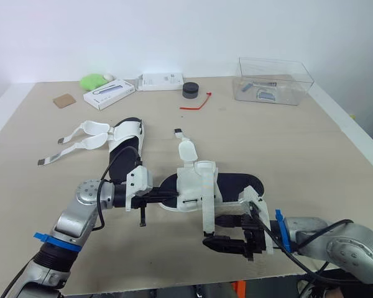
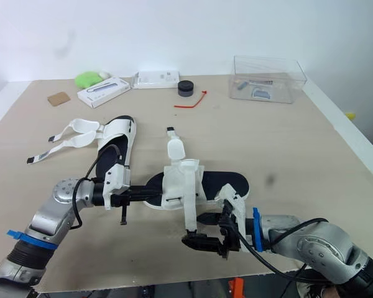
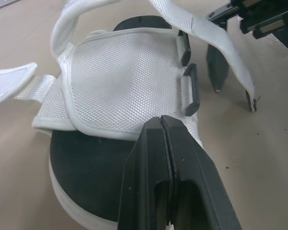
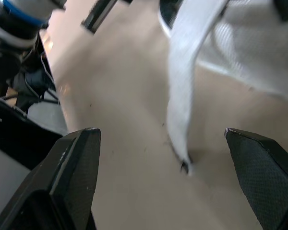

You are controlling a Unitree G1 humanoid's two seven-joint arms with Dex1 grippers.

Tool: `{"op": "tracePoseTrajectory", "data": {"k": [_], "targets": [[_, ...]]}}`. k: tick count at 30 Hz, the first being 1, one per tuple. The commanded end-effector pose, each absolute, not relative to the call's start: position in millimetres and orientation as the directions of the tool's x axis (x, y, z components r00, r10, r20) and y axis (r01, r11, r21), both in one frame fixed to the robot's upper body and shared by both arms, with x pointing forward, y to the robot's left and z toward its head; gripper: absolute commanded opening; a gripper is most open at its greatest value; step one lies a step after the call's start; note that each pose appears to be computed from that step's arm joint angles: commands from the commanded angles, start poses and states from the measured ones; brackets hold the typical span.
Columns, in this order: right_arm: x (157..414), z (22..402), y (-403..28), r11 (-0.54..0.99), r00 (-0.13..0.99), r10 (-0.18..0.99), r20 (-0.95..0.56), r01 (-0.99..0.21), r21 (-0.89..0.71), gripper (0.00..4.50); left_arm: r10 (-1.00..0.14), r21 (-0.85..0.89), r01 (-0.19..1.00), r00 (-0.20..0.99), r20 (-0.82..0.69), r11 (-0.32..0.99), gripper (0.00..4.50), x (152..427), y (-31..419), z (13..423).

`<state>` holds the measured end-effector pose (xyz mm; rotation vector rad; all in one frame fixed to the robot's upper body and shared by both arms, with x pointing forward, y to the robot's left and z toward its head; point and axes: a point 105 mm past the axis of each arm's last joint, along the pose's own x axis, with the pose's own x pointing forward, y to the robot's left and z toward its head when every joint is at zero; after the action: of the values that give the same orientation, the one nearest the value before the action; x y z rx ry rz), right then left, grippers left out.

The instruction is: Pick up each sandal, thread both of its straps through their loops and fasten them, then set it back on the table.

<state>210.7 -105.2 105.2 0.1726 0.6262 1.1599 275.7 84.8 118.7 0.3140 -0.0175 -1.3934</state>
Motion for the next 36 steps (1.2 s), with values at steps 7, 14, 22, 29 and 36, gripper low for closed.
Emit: {"op": "tracePoseTrajectory", "data": {"k": [7,14,22,29,36], "targets": [[214,118,-101,0.408,0.263,0.908,-0.327,-0.738,0.537,0.66,-0.973,0.259,0.958,0.166,-0.163,0.12,0.0,270,82,125],[210,114,-102,0.409,0.232,0.907,-0.352,-0.688,0.599,0.06,-0.972,0.253,0.961,0.161,-0.17,0.115,0.0,269,82,123],[256,175,-103,0.395,0.286,0.919,-0.273,-0.68,0.618,0.06,-0.973,0.25,0.964,0.142,-0.182,0.093,0.0,266,80,118],[290,208,-99,0.391,0.285,0.92,-0.268,-0.676,0.625,0.06,-0.975,0.258,0.963,0.127,-0.182,0.077,0.0,267,76,117],[303,192,-103,0.454,0.267,0.888,-0.375,-0.64,0.62,0.06,-0.977,0.266,0.962,0.114,-0.182,0.063,0.0,268,73,116]]}}
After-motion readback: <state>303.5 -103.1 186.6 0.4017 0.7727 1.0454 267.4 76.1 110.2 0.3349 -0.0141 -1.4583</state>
